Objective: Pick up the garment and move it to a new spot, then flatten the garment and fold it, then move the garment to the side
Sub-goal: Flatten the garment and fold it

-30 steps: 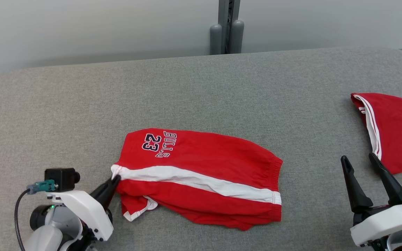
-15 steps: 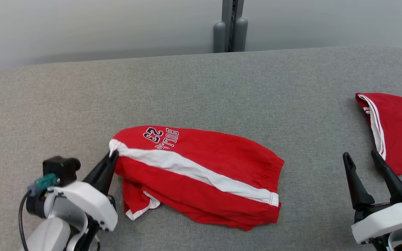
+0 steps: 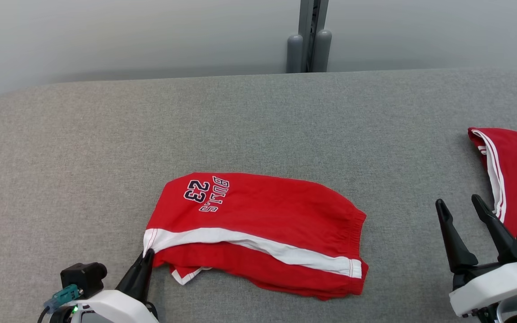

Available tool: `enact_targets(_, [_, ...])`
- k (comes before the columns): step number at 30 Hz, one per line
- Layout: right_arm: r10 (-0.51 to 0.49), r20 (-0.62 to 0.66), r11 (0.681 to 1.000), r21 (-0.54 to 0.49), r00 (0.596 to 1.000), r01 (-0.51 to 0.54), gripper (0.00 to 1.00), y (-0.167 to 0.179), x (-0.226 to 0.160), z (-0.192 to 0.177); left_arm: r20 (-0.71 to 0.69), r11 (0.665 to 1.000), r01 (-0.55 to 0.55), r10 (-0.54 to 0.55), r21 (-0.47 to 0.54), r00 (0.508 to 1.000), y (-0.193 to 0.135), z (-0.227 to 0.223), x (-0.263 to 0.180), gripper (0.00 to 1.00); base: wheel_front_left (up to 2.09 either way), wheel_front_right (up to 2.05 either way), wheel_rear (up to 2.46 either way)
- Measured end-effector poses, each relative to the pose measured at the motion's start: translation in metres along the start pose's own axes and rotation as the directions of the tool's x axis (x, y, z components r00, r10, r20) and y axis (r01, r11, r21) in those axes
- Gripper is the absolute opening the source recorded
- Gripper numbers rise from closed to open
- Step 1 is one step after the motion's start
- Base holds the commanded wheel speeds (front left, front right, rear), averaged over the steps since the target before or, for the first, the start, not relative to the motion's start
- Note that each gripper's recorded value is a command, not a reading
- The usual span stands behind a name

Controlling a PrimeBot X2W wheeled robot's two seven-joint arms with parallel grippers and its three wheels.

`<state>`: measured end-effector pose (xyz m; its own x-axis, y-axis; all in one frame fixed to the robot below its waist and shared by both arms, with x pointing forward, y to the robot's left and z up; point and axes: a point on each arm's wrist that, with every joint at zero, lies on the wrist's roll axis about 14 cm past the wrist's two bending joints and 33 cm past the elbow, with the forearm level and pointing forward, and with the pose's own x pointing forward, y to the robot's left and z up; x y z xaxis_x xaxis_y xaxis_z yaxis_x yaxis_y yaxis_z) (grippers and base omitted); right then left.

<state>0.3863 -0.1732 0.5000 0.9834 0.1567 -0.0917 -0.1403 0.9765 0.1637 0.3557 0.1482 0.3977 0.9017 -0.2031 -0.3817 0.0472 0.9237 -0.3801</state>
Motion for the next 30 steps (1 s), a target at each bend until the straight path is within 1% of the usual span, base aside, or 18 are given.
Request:
enact_targets(1, [0.001, 0.001, 1.0, -0.001, 1.0, -0.001, 1.0, 0.0, 0.0, 0.0, 0.002, 1.0, -0.005, 0.005, -0.002, 1.0, 0.0, -0.001, -0.001, 1.0, 0.0, 0.0, 0.0])
enact_targets(5, [0.006, 0.011, 1.0, -0.007, 1.0, -0.006, 1.0, 0.002, -0.001, 0.003, 0.066, 1.0, -0.017, 0.016, 0.008, 0.998, 0.0, 0.008, -0.003, 1.0, 0.0, 0.0, 0.0])
enact_targets(8, [0.009, 0.012, 1.0, -0.009, 1.0, -0.009, 1.0, 0.002, -0.004, 0.004, 0.138, 0.999, -0.024, 0.019, 0.035, 0.99, -0.001, 0.024, -0.005, 1.0, 0.0, 0.0, 0.0])
enact_targets(10, [0.014, 0.019, 1.0, -0.011, 1.0, -0.014, 1.0, 0.004, -0.004, 0.006, 0.192, 0.996, -0.041, 0.026, 0.076, 0.981, 0.001, 0.039, -0.008, 1.0, 0.0, 0.0, 0.0])
enact_targets(14, [0.022, 0.018, 1.0, -0.012, 1.0, -0.022, 1.0, 0.008, -0.009, 0.007, 0.316, 0.988, -0.077, 0.031, 0.136, 0.948, 0.001, 0.075, -0.017, 1.0, 0.0, 0.0, 0.0])
enact_targets(20, [0.035, 0.029, 0.999, -0.018, 0.999, -0.034, 1.0, 0.012, -0.013, 0.011, 0.474, 0.965, -0.147, 0.027, 0.219, 0.88, 0.0, 0.126, -0.037, 1.0, 0.0, 0.0, 0.0])
enact_targets(25, [0.04, 0.028, 0.999, -0.022, 0.999, -0.039, 1.0, 0.014, -0.019, 0.01, 0.511, 0.949, -0.176, 0.018, 0.262, 0.859, 0.002, 0.136, -0.056, 1.0, 0.0, 0.0, 0.0])
enact_targets(30, [0.047, 0.028, 0.998, -0.033, 0.999, -0.046, 1.0, 0.017, -0.025, 0.01, 0.468, 0.946, -0.175, 0.028, 0.273, 0.883, 0.004, 0.125, -0.065, 1.0, 0.0, 0.0, 0.0])
